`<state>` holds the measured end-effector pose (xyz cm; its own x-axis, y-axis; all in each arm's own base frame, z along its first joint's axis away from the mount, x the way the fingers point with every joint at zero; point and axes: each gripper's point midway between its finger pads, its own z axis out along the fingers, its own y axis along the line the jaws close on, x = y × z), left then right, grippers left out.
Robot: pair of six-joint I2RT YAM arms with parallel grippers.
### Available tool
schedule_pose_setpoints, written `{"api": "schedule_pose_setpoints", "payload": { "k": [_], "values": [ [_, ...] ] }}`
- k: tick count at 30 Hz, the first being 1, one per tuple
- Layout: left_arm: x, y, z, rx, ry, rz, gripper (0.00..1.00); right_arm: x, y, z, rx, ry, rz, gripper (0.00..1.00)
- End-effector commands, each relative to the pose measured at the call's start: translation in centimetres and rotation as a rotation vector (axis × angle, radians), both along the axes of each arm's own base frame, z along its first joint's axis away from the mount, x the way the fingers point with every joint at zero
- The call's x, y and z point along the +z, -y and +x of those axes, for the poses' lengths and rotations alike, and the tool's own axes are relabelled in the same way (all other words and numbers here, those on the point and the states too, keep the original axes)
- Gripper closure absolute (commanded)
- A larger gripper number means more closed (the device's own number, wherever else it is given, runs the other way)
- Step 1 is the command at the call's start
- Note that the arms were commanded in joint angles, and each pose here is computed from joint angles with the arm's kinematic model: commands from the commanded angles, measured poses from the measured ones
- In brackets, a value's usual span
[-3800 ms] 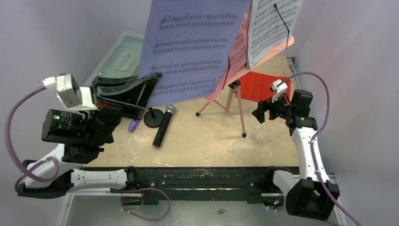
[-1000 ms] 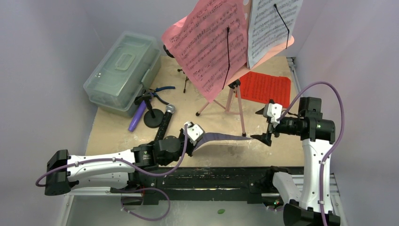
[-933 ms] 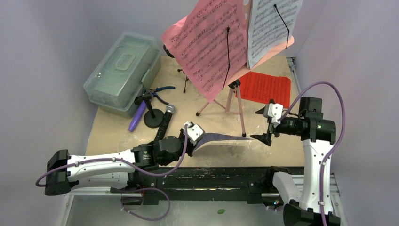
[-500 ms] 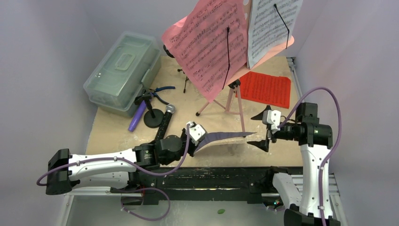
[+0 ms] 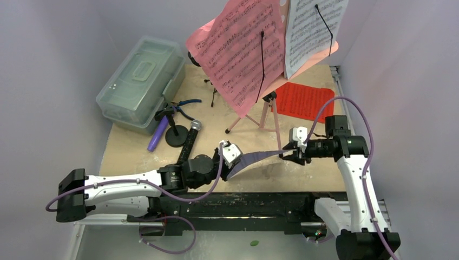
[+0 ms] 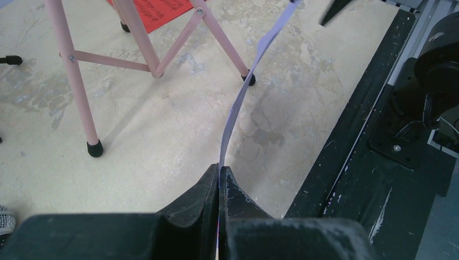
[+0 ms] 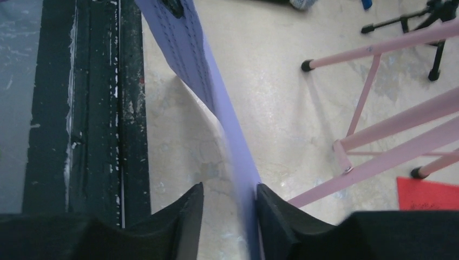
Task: Pack up the instrument practice props
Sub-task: Place the sheet music at the center of the board.
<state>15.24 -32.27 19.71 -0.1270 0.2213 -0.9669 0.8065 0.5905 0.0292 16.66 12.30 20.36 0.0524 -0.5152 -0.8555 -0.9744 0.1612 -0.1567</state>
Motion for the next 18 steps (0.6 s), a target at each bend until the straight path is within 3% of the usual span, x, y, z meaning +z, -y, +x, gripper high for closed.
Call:
{"api": "schedule_pose_setpoints", "payload": {
  "k": [1, 2, 3, 5, 9, 13, 15, 18],
  "values": [
    [3.0, 1.6, 0.0, -0.026, 0.02, -0.102, 1.0, 0.4, 0.1, 1.6, -0.052, 0.032, -0.011, 0.76],
    [2.9, 1.7, 0.0, -0.025, 0.016, -0.106, 1.0, 0.5, 0.1, 1.8, -0.062, 0.022, -0.005, 0.92],
    [2.8, 1.8, 0.1, -0.021, 0.013, -0.106, 1.0, 0.5, 0.2, 2.0, -0.078, 0.007, -0.005, 1.0],
    [2.6, 1.7, 0.3, -0.001, 0.007, -0.105, 0.98, 0.6, 0.7, 2.9, -0.143, -0.038, -0.017, 1.0],
    [2.3, 0.3, 1.5, 0.1, 0.002, -0.067, 0.53, 0.7, 2.3, 5.1, -0.314, -0.094, -0.066, 1.0],
    [3.1, -2.3, 3.0, 0.221, 0.046, -0.004, 0.21, 1.4, 5.2, 6.8, -0.49, -0.066, -0.066, 1.0],
    [4.0, -3.6, 3.5, 0.251, 0.088, 0.04, 0.1, 2.0, 7.0, 7.5, -0.576, -0.038, -0.065, 1.0],
    [6.0, -5.0, 4.0, 0.273, 0.16, 0.112, 0.01, 2.3, 9.2, 8.7, -0.694, -0.016, -0.088, 1.0]
  ]
}}
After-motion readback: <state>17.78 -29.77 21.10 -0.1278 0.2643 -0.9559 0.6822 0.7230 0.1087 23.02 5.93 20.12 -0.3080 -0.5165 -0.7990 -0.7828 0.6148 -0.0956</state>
